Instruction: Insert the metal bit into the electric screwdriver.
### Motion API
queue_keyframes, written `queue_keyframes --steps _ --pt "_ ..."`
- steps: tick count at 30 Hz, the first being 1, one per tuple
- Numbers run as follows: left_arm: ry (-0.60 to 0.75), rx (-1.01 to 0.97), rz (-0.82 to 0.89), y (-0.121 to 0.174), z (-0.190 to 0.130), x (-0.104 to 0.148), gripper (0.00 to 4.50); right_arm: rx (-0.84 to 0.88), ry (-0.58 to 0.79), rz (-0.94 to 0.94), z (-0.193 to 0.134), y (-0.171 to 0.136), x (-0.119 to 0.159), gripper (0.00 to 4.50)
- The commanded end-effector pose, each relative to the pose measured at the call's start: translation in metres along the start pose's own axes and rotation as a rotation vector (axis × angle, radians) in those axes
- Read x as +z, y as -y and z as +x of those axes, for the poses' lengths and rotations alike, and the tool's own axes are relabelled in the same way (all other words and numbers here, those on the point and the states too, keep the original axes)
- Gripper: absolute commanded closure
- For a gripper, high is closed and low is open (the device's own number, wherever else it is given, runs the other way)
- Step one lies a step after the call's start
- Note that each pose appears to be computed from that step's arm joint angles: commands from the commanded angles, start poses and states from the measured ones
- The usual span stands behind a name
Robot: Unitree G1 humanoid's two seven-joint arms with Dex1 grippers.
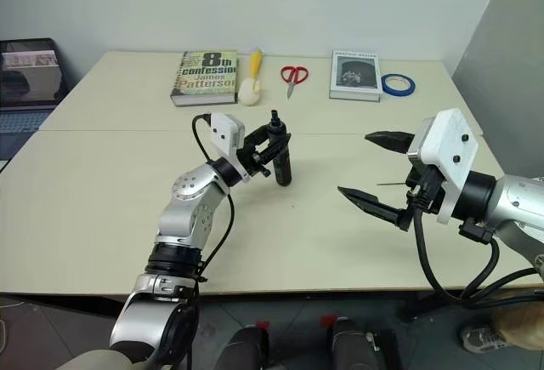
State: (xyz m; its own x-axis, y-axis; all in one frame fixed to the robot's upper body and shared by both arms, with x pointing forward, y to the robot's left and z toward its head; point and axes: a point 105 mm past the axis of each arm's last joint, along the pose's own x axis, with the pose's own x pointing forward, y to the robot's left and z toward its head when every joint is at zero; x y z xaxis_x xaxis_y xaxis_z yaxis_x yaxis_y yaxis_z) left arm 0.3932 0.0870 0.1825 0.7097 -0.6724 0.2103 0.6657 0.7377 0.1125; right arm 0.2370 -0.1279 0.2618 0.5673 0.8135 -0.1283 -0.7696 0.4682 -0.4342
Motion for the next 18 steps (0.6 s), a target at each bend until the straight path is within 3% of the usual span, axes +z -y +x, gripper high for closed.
queue_keyframes --steps 1,18 --pt "0.030 0.003 0.027 0.000 -0.004 0.013 2.85 0.003 0.002 -0.031 -0.003 0.001 0.003 0.00" --pt "0.048 -0.008 0.022 0.012 -0.004 0.013 2.85 0.002 -0.080 -0.068 -0.009 0.016 -0.008 0.00"
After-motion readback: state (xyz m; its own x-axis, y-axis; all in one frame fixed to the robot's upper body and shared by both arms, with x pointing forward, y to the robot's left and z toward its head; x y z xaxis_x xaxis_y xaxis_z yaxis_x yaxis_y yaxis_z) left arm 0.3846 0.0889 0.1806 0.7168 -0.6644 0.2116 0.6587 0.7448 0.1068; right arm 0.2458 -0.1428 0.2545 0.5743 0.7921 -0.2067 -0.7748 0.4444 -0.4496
